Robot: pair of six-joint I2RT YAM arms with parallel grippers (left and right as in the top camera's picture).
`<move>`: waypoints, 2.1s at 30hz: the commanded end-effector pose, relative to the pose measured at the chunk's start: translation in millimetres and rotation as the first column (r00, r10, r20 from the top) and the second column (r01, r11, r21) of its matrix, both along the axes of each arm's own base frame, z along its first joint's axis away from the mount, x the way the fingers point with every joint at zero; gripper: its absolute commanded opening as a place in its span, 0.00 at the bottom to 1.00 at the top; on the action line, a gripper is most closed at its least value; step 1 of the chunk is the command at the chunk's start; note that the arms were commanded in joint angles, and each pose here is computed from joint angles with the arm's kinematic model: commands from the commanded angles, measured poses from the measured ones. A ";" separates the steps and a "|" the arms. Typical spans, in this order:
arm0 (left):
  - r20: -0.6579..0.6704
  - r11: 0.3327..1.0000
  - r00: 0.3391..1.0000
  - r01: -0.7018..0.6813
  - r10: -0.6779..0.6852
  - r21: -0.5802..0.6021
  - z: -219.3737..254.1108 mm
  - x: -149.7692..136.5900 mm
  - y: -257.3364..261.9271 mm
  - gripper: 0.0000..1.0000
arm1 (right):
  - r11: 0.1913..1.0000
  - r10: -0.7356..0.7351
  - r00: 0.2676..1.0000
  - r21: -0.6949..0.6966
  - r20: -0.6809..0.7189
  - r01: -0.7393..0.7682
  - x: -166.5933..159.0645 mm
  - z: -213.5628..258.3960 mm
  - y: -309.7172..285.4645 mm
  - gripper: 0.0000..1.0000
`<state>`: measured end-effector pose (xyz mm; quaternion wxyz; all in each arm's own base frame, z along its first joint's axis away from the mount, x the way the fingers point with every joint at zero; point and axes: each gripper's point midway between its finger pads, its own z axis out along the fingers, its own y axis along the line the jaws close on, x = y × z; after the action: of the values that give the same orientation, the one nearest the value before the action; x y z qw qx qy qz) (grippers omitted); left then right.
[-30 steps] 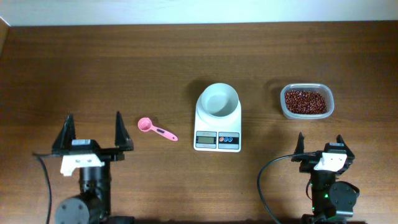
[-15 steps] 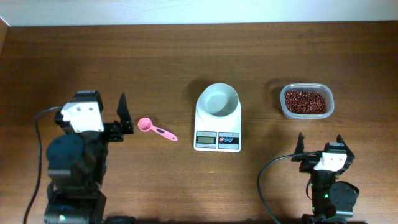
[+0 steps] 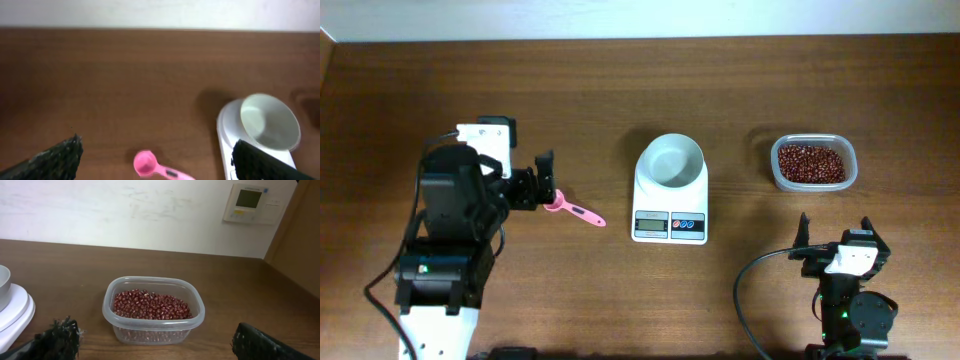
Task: Scoop and weigh 50g on scale
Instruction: 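Open the left gripper and move it toward the pink scoop handle, then close the left gripper on the pink scoop and lift it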
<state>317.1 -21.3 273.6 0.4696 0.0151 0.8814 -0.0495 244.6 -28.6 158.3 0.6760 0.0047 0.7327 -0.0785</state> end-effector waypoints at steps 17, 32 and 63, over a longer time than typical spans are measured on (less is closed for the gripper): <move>-0.167 0.994 0.984 0.053 -0.068 -0.098 -32.6 1.1 -17.4 0.99 | 1.000 -0.014 1.000 -0.002 -0.008 0.014 -0.4 -3.3 -2.1 0.99; -0.361 0.994 0.930 0.032 -0.067 -0.103 -83.1 1.3 -17.3 0.99 | 1.000 -0.014 1.000 -0.002 -0.008 0.014 -0.4 -3.3 -2.1 0.98; -0.669 0.725 0.571 -0.685 0.476 -0.068 -189.9 15.9 24.2 0.88 | 1.000 -0.014 1.000 -0.001 -0.008 0.014 -0.4 -3.3 -2.1 0.99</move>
<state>329.4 -4.3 86.4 0.1423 -0.3622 0.9198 -0.0504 244.6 -28.6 158.3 0.6760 0.0047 0.7327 -0.0785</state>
